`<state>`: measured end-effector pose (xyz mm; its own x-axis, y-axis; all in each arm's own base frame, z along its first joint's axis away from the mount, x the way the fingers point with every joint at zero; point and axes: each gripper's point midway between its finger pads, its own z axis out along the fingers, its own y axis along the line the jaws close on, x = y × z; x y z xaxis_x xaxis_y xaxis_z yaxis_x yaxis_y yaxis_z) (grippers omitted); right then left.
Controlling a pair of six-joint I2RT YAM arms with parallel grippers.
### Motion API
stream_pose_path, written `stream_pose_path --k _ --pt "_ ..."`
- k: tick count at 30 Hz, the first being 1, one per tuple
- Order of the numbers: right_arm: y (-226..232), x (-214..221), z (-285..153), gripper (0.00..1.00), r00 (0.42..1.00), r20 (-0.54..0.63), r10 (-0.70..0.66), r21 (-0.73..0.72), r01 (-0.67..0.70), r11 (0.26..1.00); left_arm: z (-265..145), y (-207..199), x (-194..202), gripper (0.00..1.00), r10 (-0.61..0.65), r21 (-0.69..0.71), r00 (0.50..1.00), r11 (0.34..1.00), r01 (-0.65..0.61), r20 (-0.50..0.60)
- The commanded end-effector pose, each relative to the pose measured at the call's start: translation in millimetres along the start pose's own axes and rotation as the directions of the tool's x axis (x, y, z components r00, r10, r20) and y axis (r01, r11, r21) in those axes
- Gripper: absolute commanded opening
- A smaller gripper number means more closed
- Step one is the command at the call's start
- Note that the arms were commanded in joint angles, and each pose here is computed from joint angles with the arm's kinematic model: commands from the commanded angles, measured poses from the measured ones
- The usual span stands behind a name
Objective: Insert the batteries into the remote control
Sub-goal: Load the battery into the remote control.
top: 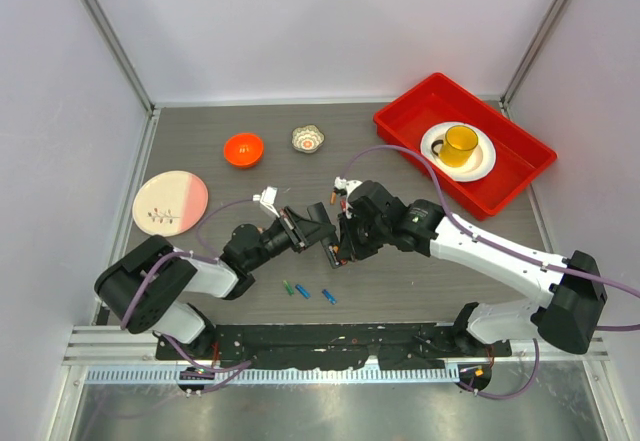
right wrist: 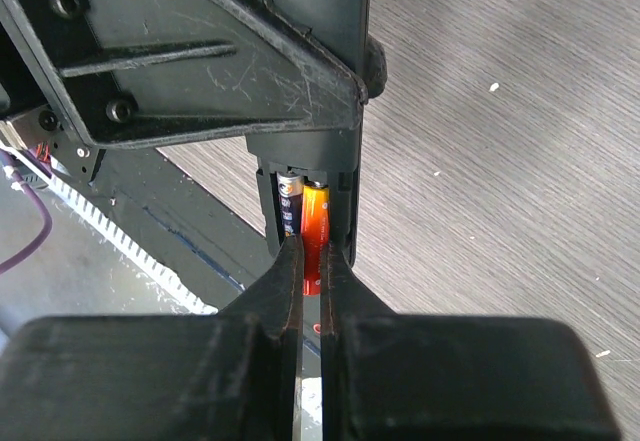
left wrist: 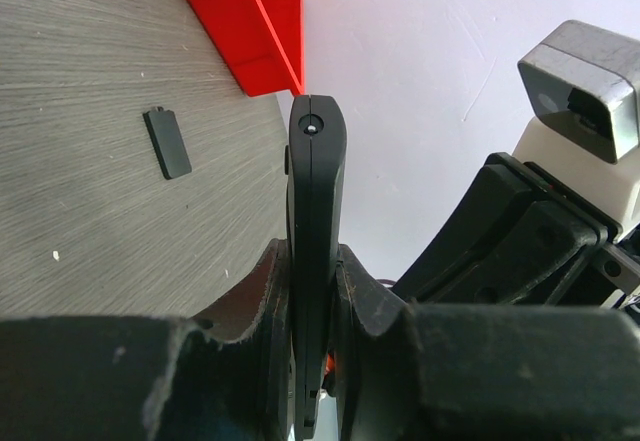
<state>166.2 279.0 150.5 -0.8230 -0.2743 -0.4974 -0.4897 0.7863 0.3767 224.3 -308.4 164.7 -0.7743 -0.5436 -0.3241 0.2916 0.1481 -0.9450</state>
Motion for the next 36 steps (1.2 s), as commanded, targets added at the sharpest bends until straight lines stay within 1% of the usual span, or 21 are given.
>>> stream_pose_path --k 1,13,20,24,28,29,30,36 --pt "-11.1 -16.9 -0.4 0.01 0.997 0.076 0.001 0.072 -0.007 0.997 -10.0 -81.8 -9.2 0.00 0.064 0.312 0.997 0.947 -0.076 0.050" --pt "-19.8 -23.1 8.4 0.01 0.995 0.104 0.012 0.121 -0.025 0.992 -8.4 -88.0 -6.6 0.00 0.045 0.326 0.998 0.944 -0.055 0.037" --pt "-21.4 -20.1 8.9 0.09 0.995 0.096 0.014 0.125 -0.026 0.992 -9.0 -88.1 -8.5 0.00 0.040 0.324 0.998 0.944 -0.055 0.050" --pt "-21.7 -20.0 8.1 0.11 0.995 0.095 0.014 0.127 -0.027 0.992 -8.2 -85.8 -8.7 0.00 0.039 0.318 0.998 0.947 -0.053 0.051" --pt "-23.3 -19.4 7.3 0.15 0.996 0.094 0.011 0.133 -0.024 0.991 -7.9 -86.5 -8.7 0.00 0.039 0.319 0.998 0.946 -0.053 0.052" --pt "-22.9 -19.4 7.0 0.19 0.995 0.094 0.011 0.133 -0.024 0.991 -8.1 -85.4 -8.7 0.00 0.040 0.316 0.998 0.947 -0.054 0.051" --pt "-23.2 -19.4 6.6 0.20 0.995 0.095 0.011 0.134 -0.024 0.991 -8.2 -85.3 -8.5 0.00 0.041 0.316 0.998 0.947 -0.055 0.053" --pt "-22.8 -19.7 4.6 0.22 0.995 0.096 0.010 0.134 -0.023 0.991 -7.7 -84.0 -9.1 0.00 0.040 0.312 0.998 0.948 -0.056 0.056"
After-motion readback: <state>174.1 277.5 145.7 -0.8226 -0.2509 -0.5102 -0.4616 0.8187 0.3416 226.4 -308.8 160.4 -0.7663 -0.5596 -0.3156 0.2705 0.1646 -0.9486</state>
